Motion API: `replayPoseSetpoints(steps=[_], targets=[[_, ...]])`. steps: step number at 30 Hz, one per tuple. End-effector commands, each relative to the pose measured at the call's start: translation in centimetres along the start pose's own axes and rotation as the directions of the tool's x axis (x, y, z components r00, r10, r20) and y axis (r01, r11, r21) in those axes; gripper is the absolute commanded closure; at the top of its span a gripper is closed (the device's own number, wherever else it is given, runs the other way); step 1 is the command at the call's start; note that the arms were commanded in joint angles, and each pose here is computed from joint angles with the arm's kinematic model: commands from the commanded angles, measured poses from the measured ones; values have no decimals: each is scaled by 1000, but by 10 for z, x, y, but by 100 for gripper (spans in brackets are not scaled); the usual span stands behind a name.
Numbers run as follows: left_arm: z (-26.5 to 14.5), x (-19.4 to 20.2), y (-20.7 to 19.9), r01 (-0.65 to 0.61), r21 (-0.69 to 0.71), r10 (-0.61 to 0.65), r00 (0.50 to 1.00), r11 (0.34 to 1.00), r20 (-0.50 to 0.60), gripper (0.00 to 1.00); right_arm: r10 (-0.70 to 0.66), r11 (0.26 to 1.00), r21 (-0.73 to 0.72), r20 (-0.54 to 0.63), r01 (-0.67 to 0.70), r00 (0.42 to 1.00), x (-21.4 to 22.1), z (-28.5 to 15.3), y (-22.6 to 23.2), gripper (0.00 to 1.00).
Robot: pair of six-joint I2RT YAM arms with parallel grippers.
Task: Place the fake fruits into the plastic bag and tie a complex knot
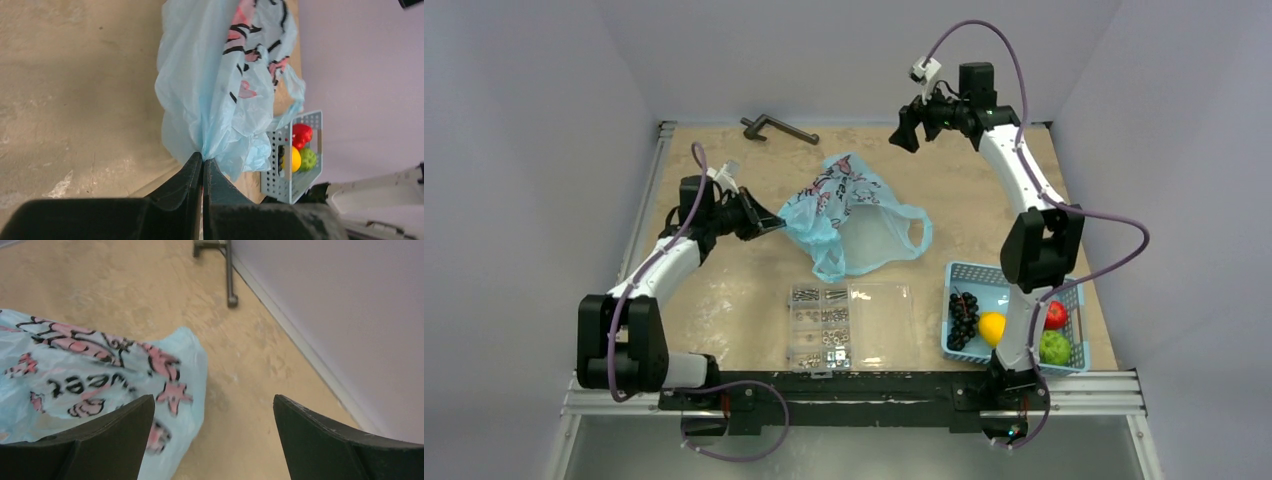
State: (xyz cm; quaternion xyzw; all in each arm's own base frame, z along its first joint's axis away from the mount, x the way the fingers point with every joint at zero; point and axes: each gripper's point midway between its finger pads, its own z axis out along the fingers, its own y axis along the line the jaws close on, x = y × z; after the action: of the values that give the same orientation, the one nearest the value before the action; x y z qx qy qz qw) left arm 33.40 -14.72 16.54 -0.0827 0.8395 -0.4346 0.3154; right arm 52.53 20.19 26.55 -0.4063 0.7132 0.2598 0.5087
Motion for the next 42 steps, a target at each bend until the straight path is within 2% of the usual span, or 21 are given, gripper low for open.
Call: replayPoseSetpoints(steps=[1, 4, 7, 9, 16, 20, 25, 26, 27, 28, 29, 30, 33, 34, 37, 42], targets=[[15, -21, 26, 220, -76, -209, 969, 972, 136, 100, 120, 982, 158, -117, -100, 986, -15, -52, 11, 10], [21, -18, 37, 268, -92, -254, 957, 959, 140, 100, 164, 986, 17, -237, -165, 957, 19, -53, 82, 13], [22, -14, 39, 301, -105, -287, 949, 948, 127, 100, 242, 956, -88, -310, -281, 919, 58, -45, 151, 13], [21, -13, 39, 313, -108, -300, 946, 944, 122, 100, 281, 932, -128, -332, -338, 901, 74, -37, 179, 12], [22, -15, 37, 331, -90, -318, 939, 939, 132, 100, 326, 894, -133, -461, -428, 825, 129, 9, 234, 11], [24, -15, 35, 326, -69, -315, 940, 943, 130, 100, 375, 873, -140, -420, -467, 827, 134, 31, 249, 9], [24, -10, 34, 335, -48, -328, 938, 941, 116, 100, 478, 805, -118, -451, -581, 754, 150, 63, 255, 12], [25, -9, 34, 337, -46, -331, 937, 940, 111, 100, 492, 794, -121, -448, -596, 746, 150, 67, 256, 16], [24, -8, 34, 338, -44, -332, 937, 940, 107, 100, 500, 784, -129, -450, -607, 740, 150, 70, 257, 26], [24, -9, 34, 336, -44, -330, 938, 941, 107, 100, 500, 777, -138, -460, -615, 734, 150, 69, 259, 44], [22, -10, 34, 329, -44, -323, 940, 943, 107, 100, 481, 779, -155, -473, -607, 738, 150, 66, 261, 57], [20, -13, 35, 314, -47, -307, 945, 948, 110, 100, 456, 792, -154, -496, -591, 739, 153, 59, 260, 70], [3, -27, 50, 247, -135, -230, 964, 959, 133, 100, 363, 854, -127, -550, -505, 752, 167, 22, 243, 96], [-3, -31, 56, 202, -179, -179, 974, 963, 137, 100, 340, 874, -110, -560, -474, 756, 170, 6, 233, 100], [-15, -39, 75, 52, -282, -25, 995, 958, 97, 100, 257, 925, -63, -621, -375, 740, 190, -35, 206, 100], [-17, -46, 89, -64, -317, 72, 997, 946, 13, 100, 130, 980, -17, -701, -198, 701, 216, -78, 170, 100]])
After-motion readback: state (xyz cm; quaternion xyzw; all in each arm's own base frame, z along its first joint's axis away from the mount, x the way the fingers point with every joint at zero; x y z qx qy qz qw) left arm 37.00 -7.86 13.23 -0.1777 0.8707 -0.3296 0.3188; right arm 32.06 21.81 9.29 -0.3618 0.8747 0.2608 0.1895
